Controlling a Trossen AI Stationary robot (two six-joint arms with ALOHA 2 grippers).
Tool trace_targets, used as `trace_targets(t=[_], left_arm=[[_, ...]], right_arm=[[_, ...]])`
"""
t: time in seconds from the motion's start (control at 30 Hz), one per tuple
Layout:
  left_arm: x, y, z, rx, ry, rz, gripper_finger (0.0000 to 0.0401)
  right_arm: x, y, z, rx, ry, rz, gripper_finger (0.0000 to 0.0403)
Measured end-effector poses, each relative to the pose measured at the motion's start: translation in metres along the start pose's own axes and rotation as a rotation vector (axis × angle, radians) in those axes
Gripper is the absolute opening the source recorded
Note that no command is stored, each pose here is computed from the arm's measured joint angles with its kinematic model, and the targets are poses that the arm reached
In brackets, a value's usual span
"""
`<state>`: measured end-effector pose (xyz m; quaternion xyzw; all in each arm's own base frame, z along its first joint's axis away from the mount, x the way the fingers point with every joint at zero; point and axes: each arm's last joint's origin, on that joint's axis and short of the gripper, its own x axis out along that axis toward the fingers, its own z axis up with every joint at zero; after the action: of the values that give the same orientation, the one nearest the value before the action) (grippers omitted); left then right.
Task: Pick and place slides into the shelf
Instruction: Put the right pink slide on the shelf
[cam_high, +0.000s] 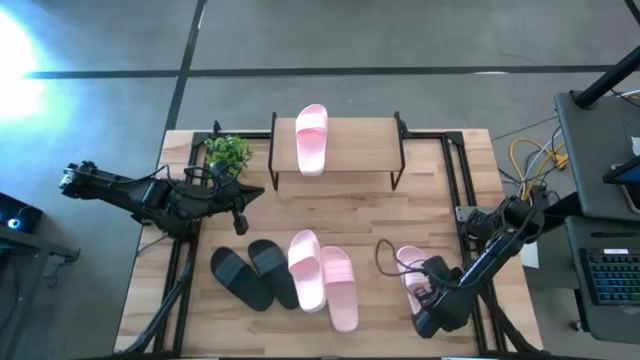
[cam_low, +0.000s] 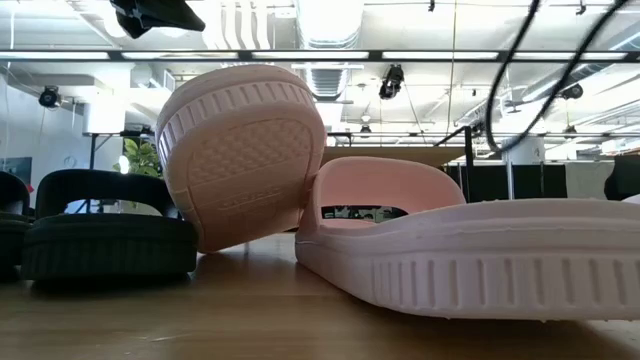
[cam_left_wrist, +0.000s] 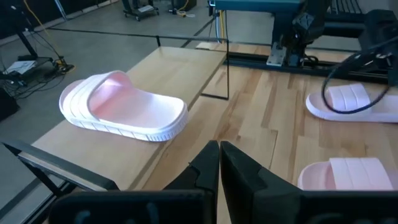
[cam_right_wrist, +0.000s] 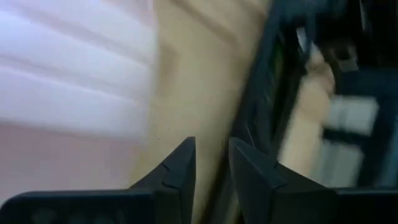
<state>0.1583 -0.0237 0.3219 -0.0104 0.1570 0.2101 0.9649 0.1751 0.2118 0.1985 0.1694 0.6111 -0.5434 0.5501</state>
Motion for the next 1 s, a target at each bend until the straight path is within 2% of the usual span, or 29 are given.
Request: trace_targets(t=[0.1, 0.17, 0.3, 0.4, 0.5, 0.7, 0.83, 1.0], left_arm=[[-0.001, 0.001, 0.000, -0.003, -0.002, 0.003, 0.0000], [-0.001, 0.001, 0.002, -0.007, -0.007, 0.003, 0.0000], [-0.001, 0.002, 0.002, -0.009, -0.007, 0.006, 0.0000], [0.000, 0.002, 0.000, -0.005, -0.001, 0.008, 0.0000], [0.000, 0.002, 0.000, -0.001, 0.004, 0.009, 0.0000], [0.002, 0.002, -0.004, 0.020, 0.030, 0.017, 0.0000], [0.004, 0.003, -0.007, 0.025, 0.041, 0.028, 0.0000], [0.005, 0.003, -0.007, 0.022, 0.042, 0.036, 0.0000]], right_arm=[[-0.013, 0.001, 0.008, -0.035, -0.101, 0.089, 0.0098], [-0.021, 0.003, 0.015, -0.099, -0.165, 0.131, 0.0115], [-0.031, 0.009, 0.020, -0.368, -0.259, 0.178, 0.0163], [-0.027, 0.013, 0.015, -0.574, -0.272, 0.152, 0.0196], [-0.023, 0.014, 0.007, -0.693, -0.294, 0.118, 0.0217], [-0.013, 0.018, 0.003, -0.738, -0.303, 0.073, 0.0234], [-0.003, 0.021, 0.001, -0.743, -0.301, 0.088, 0.0235], [-0.006, 0.020, 0.000, -0.802, -0.284, 0.091, 0.0235]])
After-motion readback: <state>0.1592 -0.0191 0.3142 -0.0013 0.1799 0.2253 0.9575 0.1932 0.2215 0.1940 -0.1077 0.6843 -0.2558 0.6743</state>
